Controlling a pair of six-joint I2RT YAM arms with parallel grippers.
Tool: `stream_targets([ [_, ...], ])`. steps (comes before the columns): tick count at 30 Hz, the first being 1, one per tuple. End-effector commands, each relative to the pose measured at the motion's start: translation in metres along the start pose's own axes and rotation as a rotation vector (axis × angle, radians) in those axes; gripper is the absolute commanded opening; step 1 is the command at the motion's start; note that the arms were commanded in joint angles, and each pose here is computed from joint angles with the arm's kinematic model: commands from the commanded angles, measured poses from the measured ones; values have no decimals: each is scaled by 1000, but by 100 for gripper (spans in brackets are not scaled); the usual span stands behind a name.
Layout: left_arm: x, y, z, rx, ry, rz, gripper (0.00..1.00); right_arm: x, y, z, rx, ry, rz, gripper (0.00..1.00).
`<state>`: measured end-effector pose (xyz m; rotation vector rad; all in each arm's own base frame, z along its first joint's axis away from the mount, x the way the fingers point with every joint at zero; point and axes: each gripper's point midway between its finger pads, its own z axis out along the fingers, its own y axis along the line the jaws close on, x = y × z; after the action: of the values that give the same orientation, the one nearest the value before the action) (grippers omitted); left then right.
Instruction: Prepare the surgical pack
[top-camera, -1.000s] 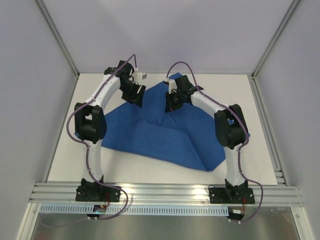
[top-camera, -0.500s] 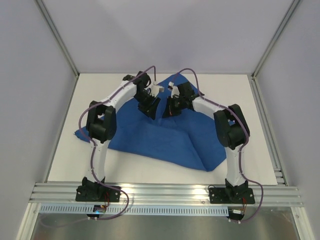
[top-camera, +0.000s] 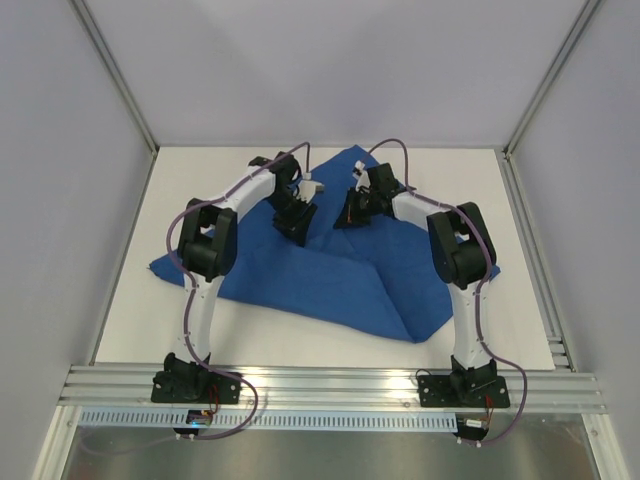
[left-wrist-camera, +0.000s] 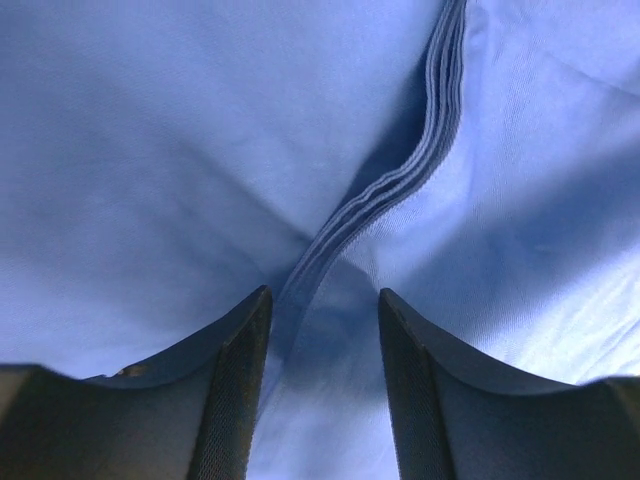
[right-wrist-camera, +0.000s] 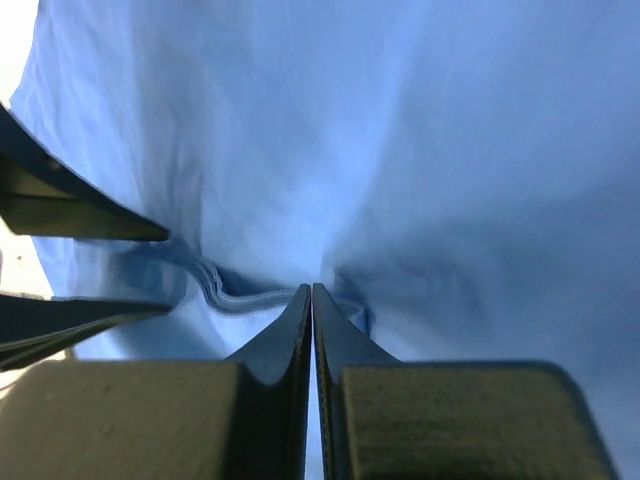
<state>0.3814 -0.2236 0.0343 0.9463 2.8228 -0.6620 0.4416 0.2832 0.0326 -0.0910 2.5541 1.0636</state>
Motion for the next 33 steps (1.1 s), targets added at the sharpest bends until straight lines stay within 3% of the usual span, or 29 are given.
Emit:
stream_targets([
  [1, -36, 1, -34, -63, -101, 63, 58, -38, 1, -20, 86, -97, -98, 5],
  [7, -70, -7, -95, -165, -243, 136, 64, -64, 26, -98, 254, -222, -183, 9],
  [9, -67, -8, -111, -202, -254, 145, 65, -48, 18, -116, 327, -197, -166, 10],
  [12, -37, -15, -145, -257, -226, 139, 65, -2, 14, -147, 429, -134, -157, 8],
  [13, -9, -10, -135, -251, -147, 110, 64, 9, 20, -164, 450, -141, -187, 6],
  [15, 21, -11, -150, -270, -126, 103, 63, 43, 19, -174, 524, -92, -228, 4],
  [16, 52, -9, -136, -254, -39, 81, 62, 65, 18, -181, 526, -66, -236, 2],
  [19, 105, -10, -130, -268, 66, 81, 61, 113, 27, -183, 508, 37, -257, 0],
  [22, 137, -12, -114, -241, 143, 59, 61, 146, 31, -186, 489, 92, -206, 0],
  [25, 143, 0, -92, -252, 172, 30, 60, 169, 25, -182, 487, 121, -182, 1],
  [29, 121, 17, -70, -273, 125, -2, 60, 189, 26, -152, 342, 144, -154, 0],
  [33, 113, 27, -42, -248, 151, -33, 60, 201, 3, -138, 403, 186, -116, 1],
])
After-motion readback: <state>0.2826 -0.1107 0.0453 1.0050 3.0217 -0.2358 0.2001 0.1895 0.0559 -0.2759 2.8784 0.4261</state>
